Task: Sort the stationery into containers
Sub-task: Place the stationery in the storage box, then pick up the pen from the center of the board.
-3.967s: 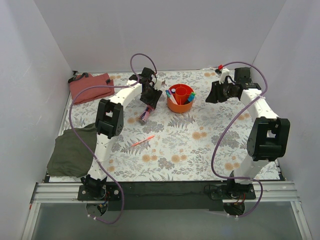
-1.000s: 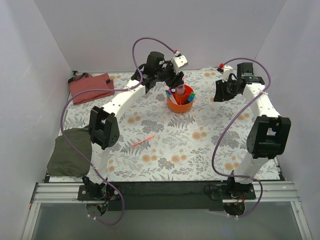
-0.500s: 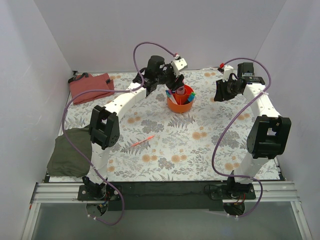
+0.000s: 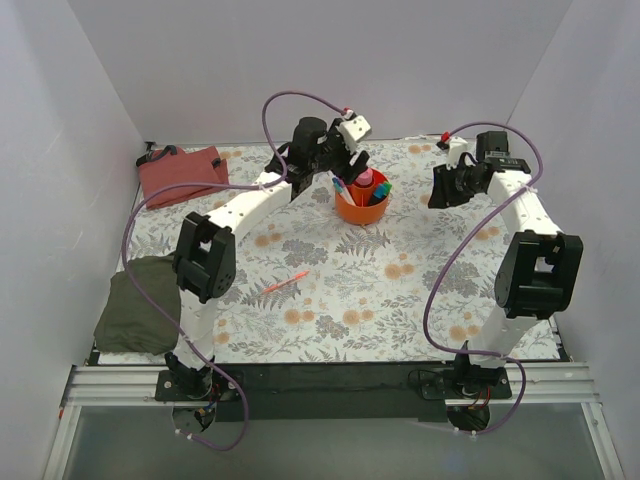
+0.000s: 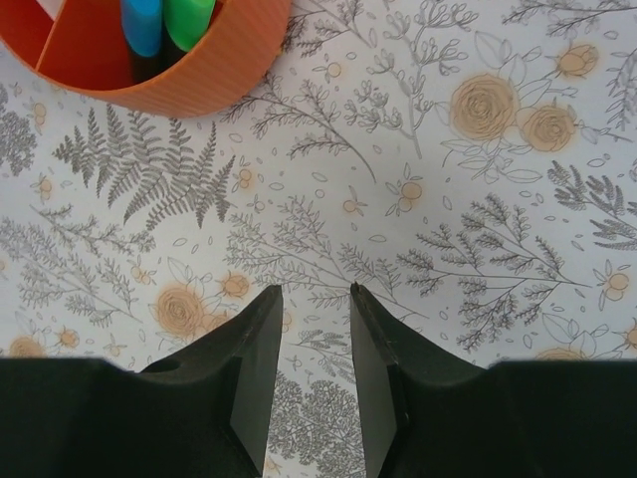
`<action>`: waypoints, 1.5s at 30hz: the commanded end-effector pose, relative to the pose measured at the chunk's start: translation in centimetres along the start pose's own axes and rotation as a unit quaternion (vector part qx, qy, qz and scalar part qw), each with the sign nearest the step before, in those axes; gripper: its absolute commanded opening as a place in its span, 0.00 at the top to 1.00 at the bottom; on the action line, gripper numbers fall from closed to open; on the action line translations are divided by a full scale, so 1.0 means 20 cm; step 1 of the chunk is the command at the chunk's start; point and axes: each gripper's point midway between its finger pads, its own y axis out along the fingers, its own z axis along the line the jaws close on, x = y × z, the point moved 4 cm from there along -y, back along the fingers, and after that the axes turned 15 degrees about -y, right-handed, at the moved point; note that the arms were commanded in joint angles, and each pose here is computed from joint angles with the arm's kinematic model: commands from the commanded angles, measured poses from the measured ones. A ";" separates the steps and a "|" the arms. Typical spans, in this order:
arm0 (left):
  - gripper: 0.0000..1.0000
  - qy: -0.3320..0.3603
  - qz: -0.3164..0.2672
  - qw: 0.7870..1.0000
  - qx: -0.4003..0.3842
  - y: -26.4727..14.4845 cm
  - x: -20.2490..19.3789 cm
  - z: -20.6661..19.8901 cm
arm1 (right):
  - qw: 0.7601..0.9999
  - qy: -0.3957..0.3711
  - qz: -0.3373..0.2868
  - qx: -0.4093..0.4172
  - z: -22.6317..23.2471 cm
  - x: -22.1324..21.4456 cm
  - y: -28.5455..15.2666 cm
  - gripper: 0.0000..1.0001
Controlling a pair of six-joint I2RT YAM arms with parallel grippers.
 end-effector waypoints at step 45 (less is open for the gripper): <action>0.60 -0.077 0.336 0.938 0.046 -1.20 -1.13 -0.34 | 0.898 -0.374 -0.063 0.224 1.06 0.03 0.16 0.64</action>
